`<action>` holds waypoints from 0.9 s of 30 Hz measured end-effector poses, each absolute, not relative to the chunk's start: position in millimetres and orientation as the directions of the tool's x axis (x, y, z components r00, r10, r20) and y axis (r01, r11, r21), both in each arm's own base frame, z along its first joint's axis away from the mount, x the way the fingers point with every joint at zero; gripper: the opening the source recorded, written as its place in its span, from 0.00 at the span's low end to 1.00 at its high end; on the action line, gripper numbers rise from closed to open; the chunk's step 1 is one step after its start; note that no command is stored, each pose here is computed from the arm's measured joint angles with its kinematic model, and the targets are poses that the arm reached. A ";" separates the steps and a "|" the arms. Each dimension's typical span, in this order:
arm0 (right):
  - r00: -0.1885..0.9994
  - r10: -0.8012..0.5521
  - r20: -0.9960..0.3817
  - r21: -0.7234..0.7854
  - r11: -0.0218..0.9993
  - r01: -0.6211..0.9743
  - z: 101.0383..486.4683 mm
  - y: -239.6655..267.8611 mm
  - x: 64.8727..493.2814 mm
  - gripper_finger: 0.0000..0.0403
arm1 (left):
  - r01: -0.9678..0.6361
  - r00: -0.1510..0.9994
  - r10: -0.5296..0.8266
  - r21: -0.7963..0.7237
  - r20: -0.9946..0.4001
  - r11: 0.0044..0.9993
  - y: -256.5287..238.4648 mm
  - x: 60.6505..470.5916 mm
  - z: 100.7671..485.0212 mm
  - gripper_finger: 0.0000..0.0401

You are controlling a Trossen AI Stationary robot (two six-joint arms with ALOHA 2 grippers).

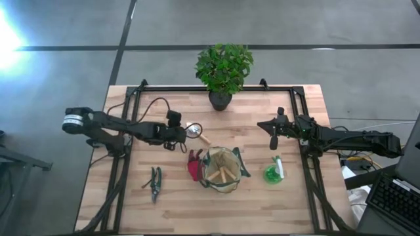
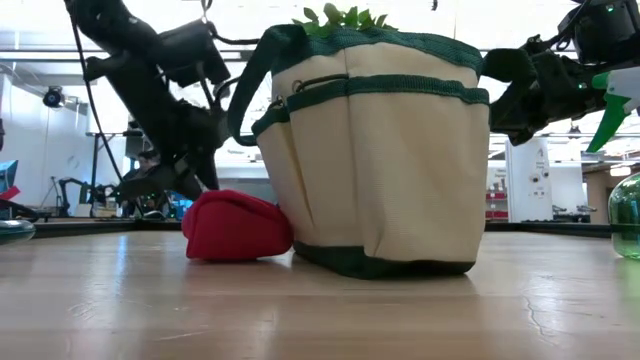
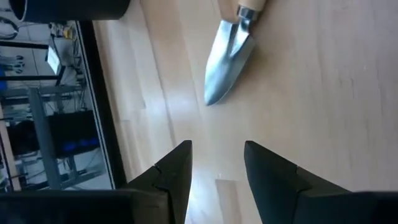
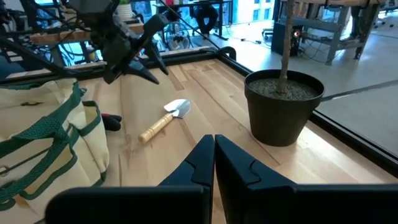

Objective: Pick & Place Garden tools in Gardening bag
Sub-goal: Put the green spray bottle into the gardening bag

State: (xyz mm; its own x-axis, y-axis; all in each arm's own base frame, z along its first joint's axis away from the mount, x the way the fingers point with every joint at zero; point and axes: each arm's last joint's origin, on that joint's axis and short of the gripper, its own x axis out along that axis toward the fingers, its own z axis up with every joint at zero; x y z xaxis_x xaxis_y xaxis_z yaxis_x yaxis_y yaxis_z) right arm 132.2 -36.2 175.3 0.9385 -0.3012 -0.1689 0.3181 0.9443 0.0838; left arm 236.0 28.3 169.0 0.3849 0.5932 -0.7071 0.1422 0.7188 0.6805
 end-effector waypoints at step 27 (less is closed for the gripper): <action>0.939 -0.301 -0.169 0.084 0.944 0.318 175.3 -36.2 132.2 0.02 | 0.090 0.280 -0.158 -0.138 -0.947 0.986 -24.7 235.1 201.0 0.37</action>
